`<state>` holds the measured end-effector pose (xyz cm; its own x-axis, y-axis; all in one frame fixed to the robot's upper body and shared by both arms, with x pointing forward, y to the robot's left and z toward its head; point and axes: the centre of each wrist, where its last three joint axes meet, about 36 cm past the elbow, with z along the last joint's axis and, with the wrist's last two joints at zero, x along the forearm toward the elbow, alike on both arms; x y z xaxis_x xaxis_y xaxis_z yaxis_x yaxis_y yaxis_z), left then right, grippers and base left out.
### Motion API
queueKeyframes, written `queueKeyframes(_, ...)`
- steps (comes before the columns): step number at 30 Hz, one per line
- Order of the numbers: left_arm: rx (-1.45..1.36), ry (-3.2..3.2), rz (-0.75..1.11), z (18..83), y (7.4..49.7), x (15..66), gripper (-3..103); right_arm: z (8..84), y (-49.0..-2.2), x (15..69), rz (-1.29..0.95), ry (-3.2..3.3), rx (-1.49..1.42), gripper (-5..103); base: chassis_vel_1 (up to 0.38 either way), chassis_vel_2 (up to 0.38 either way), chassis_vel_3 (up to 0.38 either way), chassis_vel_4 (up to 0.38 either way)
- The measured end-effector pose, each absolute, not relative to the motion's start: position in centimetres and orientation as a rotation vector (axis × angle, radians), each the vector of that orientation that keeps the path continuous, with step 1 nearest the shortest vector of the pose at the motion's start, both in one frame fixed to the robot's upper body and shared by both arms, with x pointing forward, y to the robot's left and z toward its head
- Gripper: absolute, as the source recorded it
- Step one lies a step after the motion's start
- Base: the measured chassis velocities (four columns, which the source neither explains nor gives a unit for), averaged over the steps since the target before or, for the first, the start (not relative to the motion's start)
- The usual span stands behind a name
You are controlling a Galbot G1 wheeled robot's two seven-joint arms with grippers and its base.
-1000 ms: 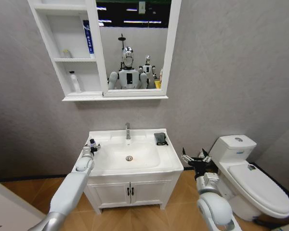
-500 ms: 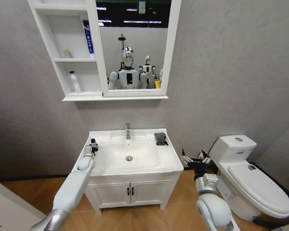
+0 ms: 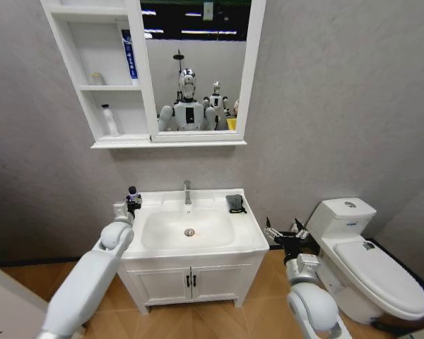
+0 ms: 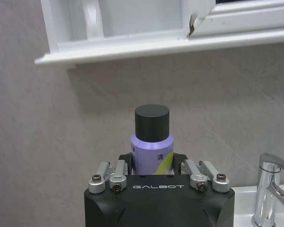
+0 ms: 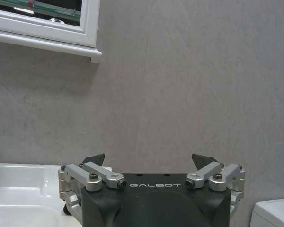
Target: Move facial cleanser and shampoo from washbasin to cabinet, then wipe washbasin with towel.
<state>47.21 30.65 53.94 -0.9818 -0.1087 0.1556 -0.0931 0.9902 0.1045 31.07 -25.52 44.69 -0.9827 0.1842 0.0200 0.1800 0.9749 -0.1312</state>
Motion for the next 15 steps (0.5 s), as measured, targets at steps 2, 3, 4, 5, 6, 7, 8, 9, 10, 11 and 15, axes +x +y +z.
queueKeyframes(2,0.140,-2.970,-0.165,56.1,30.7,46.6,43,44.6,-25.6,31.1,0.202,-3.090,-0.289,100,0.000,0.000,0.000,0.000)
queueKeyframes(3,0.131,-2.968,-0.188,58.3,30.8,46.2,43,44.5,-25.6,31.1,0.201,-3.090,-0.290,100,0.000,0.000,0.000,0.000)
queueKeyframes(4,0.130,-2.965,-0.204,60.5,30.9,46.3,43,44.5,-25.5,31.0,0.201,-3.089,-0.289,100,0.000,0.000,0.000,0.000)
queueKeyframes(5,0.130,-2.965,-0.204,60.5,30.9,46.3,43,44.5,-25.5,31.0,0.201,-3.089,-0.289,100,0.000,0.000,0.000,0.000)
queueKeyframes(6,0.130,-2.967,-0.206,62.2,30.9,46.5,43,44.5,-25.5,31.0,0.201,-3.089,-0.287,100,0.000,0.000,0.000,0.000)
queueKeyframes(7,0.126,-2.976,-0.185,64.7,31.0,47.1,43,44.5,-25.4,31.0,0.202,-3.089,-0.286,100,0.000,0.000,0.000,0.000)
queueKeyframes(8,0.126,-2.976,-0.185,64.7,31.0,47.1,43,44.5,-25.4,31.0,0.202,-3.089,-0.286,100,0.000,0.000,0.000,0.000)
queueKeyframes(9,0.114,-2.989,-0.169,67.4,31.3,48.2,43,44.5,-25.4,31.1,0.203,-3.092,-0.284,100,0.000,0.000,0.000,0.000)
queueKeyframes(10,0.112,-3.008,-0.167,68.9,31.6,49.1,43,44.6,-25.4,31.1,0.204,-3.094,-0.284,100,0.000,0.000,0.000,0.000)
queueKeyframes(11,0.112,-3.008,-0.167,68.9,31.6,49.1,43,44.6,-25.4,31.1,0.204,-3.094,-0.284,100,0.000,0.000,0.000,0.000)
queueKeyframes(15,0.093,-3.065,-0.148,74.5,32.5,52.2,43,44.7,-25.5,31.2,0.207,-3.096,-0.283,100,0.000,0.000,0.000,0.000)
